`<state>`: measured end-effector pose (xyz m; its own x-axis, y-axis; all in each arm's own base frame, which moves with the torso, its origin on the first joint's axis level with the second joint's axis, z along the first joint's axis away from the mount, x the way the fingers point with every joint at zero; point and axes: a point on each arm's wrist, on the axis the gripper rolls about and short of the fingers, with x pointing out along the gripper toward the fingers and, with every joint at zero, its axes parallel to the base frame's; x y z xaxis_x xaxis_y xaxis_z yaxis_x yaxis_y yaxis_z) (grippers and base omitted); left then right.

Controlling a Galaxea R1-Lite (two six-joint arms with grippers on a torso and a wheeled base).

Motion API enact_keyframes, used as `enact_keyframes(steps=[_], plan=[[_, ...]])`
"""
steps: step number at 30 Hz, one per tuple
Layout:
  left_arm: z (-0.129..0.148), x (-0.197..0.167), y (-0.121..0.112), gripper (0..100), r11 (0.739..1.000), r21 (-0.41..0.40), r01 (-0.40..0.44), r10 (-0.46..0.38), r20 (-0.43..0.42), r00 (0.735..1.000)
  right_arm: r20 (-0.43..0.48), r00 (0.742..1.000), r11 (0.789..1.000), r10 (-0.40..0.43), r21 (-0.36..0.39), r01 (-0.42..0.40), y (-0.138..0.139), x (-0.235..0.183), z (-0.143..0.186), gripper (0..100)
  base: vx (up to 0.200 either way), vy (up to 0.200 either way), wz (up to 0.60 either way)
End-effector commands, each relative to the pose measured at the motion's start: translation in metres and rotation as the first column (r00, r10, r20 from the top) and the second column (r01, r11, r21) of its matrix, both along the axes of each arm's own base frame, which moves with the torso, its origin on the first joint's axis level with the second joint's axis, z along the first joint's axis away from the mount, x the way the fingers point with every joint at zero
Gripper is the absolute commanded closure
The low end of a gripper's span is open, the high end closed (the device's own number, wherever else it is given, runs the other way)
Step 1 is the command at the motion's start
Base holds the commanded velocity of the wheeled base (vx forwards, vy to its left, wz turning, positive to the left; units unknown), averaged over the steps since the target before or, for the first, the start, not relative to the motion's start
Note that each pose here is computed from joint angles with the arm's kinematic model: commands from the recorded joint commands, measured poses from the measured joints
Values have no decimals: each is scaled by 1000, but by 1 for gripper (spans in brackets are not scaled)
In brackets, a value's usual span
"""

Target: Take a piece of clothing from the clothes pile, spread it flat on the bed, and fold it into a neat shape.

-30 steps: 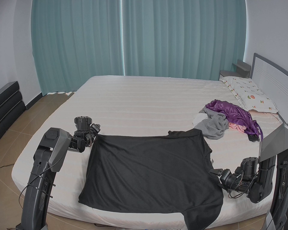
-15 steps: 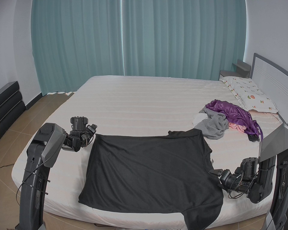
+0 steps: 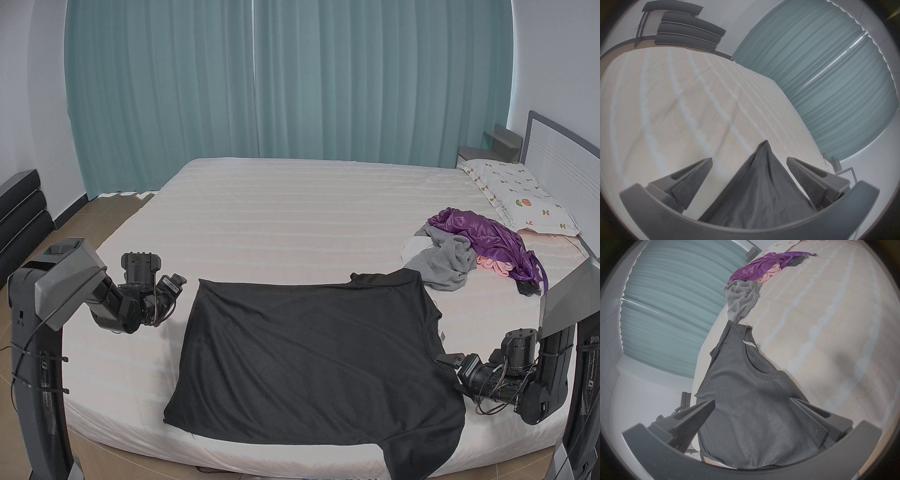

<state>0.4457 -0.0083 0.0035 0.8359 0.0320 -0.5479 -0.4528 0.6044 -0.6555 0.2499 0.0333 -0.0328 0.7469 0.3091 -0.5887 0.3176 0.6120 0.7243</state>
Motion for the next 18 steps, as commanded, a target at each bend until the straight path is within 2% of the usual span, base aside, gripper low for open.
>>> enact_keyframes(steps=[1, 3, 9, 12, 14, 18], plan=[[39, -61, -15, 0, 999, -12, 52, -51, 44, 998, -1, 1000, 1000, 0, 0, 0, 0, 0, 0, 0, 0, 0, 0], [39, -85, -20, 0, 997, -12, 70, -70, 33, 997, -2, 1000, 1000, 0, 0, 0, 0, -1, 0, 0, 0, 0, 0], [27, -124, -24, 0, 996, -19, 84, -84, -27, 996, -3, 1000, 1000, 2, 1, -2, 1, -1, 0, 0, 0, 0, 0], [25, -130, -23, 0, 997, -39, 68, -68, -5, 998, -5, 1000, 1000, 2, 2, -2, 1, -2, 0, 0, 0, 0, 0], [26, -133, -22, 0, 997, -46, 63, -63, 12, 998, -9, 1000, 1000, 2, 2, -2, 1, -3, 0, 0, -200, 0, 0], [18, -137, -24, 0, 996, -46, 72, -73, -15, 997, 0, 1000, 1000, 4, 3, -4, 1, -4, 0, 0, -200, 0, 0]])
